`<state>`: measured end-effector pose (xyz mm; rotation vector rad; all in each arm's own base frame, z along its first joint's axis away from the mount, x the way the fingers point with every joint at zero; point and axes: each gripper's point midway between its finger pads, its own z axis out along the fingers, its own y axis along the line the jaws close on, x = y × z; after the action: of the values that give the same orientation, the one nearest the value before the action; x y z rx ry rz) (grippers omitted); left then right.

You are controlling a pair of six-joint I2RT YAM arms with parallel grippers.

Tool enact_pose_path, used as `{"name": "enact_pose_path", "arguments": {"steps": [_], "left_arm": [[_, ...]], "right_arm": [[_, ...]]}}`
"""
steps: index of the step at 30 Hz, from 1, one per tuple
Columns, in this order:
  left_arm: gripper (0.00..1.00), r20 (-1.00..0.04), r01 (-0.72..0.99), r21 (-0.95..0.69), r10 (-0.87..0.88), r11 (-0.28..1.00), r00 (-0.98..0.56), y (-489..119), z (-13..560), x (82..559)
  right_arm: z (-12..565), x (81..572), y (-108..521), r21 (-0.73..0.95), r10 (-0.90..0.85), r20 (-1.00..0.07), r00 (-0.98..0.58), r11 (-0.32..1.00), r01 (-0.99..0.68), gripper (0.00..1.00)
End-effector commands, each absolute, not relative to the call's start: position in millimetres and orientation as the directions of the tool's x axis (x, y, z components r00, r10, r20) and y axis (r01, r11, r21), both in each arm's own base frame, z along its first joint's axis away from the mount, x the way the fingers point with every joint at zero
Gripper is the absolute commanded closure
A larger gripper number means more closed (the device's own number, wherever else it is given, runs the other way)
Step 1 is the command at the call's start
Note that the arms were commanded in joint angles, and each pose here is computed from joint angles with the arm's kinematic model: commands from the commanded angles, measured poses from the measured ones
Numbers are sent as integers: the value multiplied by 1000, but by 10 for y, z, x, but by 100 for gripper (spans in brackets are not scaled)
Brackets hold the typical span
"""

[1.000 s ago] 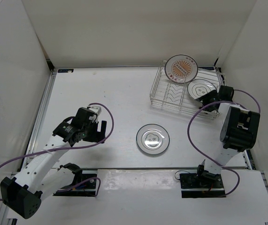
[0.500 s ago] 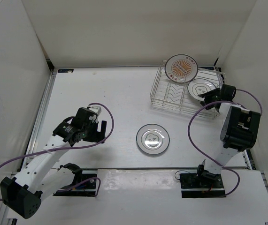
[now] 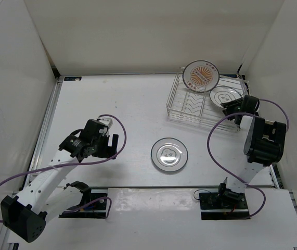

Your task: Unload the plates from the dish rack

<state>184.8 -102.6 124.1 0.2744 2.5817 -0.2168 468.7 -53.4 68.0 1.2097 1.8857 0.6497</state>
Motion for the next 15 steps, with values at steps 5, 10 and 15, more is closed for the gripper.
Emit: {"name": "enact_pose_path", "arguments": {"steps": [5,10,15], "left_arm": [[0,-532,242,-106,150,965,-834,-1052,1302,1868],[0,-531,239,-105,149,965,-834,-1051,1304,1876],[0,-532,237,-105,147,966,-834,-1049,1303,1878]], "right_arm": [[428,4728,-646,781,946,-301,-122,318,538,60],[379,4747,-650,781,945,-307,-114,318,537,75],[432,4795,-645,792,946,-300,-123,319,520,91]]}}
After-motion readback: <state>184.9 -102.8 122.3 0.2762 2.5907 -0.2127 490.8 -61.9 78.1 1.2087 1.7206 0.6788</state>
